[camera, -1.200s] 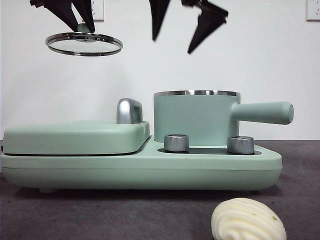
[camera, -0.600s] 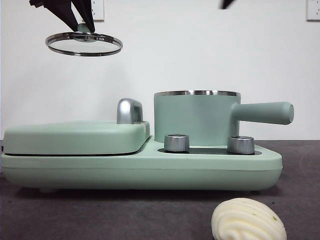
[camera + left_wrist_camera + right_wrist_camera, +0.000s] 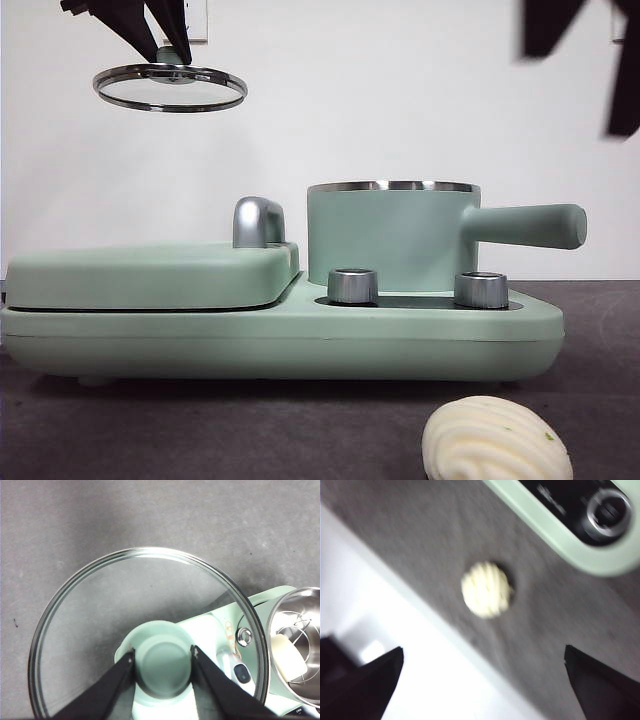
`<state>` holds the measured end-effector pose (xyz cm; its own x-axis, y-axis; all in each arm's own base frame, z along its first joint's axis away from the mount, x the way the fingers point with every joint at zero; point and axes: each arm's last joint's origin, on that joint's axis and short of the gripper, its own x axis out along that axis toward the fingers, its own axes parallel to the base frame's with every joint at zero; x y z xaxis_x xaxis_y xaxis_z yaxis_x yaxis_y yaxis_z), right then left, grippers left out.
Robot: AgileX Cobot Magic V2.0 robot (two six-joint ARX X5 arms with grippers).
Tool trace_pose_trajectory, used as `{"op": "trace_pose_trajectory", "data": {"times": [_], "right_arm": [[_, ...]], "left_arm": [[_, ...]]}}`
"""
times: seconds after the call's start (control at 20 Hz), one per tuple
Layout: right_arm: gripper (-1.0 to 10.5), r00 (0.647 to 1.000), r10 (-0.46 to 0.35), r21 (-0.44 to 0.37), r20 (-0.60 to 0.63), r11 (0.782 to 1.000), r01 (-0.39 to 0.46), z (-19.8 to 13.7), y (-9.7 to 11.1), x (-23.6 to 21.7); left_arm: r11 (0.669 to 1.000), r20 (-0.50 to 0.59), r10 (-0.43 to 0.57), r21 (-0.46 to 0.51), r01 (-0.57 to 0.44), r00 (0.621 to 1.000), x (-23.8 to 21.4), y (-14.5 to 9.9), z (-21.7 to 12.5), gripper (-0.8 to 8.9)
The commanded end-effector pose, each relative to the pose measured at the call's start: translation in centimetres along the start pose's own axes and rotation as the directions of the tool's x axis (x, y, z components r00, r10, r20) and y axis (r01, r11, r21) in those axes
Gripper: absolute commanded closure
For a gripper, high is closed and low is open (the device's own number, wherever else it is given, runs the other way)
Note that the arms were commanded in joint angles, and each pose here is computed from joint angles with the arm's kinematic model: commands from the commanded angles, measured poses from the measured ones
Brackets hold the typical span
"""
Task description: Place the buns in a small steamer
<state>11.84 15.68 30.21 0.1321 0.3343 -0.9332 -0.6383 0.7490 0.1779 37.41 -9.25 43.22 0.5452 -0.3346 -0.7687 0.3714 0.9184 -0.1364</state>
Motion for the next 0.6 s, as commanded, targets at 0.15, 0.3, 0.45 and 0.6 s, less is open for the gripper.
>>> {"op": "trace_pose_trajectory", "data": {"times": [0.15,0.3,0.45,0.6], "right_arm": [[4.3,1.000,0.024,0.064,0.003,0.998,-0.024,-0.9,0.4,4.7],[4.3,1.000,0.029,0.076,0.011,0.997,-0.030,-2.1,-0.1,8.0],[4.3,1.000,0.026,0.077,0.001,0.997,-0.026,-2.8,-0.5,10.2],[4.4,1.000,0.028,0.068,0.014,0.997,-0.029,-2.9,-0.6,11.2]], "left_arm": [[1.000,0.069,-0.005,0.020,0.003,0.998,-1.5,-0.6,0.5,7.60],[1.000,0.069,-0.006,0.021,0.004,0.998,-1.5,-0.6,0.5,7.60],[1.000,0.069,-0.006,0.021,0.004,0.998,-1.4,-0.6,0.5,7.60],[1.000,0.068,-0.005,0.021,0.004,0.998,-1.4,-0.6,0.5,7.60]]}}
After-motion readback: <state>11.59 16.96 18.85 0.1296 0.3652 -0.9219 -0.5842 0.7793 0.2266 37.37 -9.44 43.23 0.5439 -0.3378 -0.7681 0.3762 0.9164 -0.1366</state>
